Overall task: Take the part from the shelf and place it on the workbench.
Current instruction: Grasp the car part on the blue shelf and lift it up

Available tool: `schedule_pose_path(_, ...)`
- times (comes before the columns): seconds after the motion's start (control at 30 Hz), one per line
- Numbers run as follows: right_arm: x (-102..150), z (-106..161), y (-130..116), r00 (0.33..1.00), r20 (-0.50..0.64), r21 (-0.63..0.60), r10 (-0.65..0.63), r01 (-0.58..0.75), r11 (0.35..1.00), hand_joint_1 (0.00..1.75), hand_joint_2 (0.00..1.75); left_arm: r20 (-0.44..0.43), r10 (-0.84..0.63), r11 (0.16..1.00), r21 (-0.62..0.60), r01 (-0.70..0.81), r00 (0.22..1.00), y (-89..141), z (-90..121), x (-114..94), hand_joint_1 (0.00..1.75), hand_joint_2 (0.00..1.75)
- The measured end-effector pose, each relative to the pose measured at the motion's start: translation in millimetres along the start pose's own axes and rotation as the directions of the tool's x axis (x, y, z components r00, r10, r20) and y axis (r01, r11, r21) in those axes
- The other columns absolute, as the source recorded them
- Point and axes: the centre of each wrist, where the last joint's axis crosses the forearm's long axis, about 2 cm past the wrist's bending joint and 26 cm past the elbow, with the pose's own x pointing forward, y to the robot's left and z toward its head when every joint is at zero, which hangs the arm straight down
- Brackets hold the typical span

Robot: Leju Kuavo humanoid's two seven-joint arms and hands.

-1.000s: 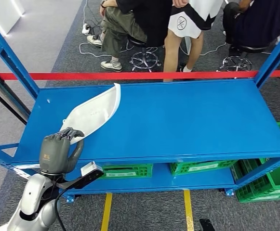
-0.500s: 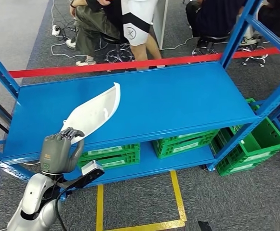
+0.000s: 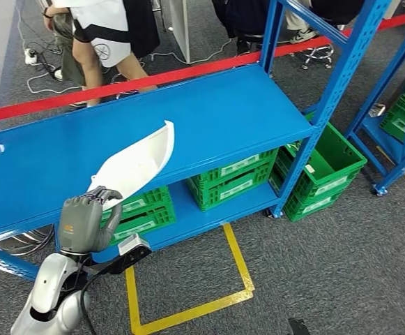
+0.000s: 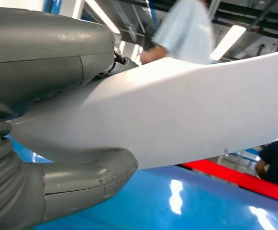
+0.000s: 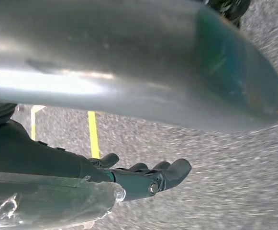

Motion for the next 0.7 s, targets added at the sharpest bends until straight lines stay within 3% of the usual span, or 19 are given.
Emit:
schedule_pose_path(0.27,-7,2,0,1.000,-0.014,-0.002,-0.007,0.007,1.000,0.00,0.00,-0.002,0.003,1.000,0.002,-0.003,1.000,0,-1,1,1.64,1.75)
schedule_pose_path(0.7,2,-1,0,1.000,0.008,-0.003,-0.009,0.009,1.000,0.00,0.00,-0.008,0.005,1.000,0.002,-0.005,1.000,-1,0,2,1.64,1.75)
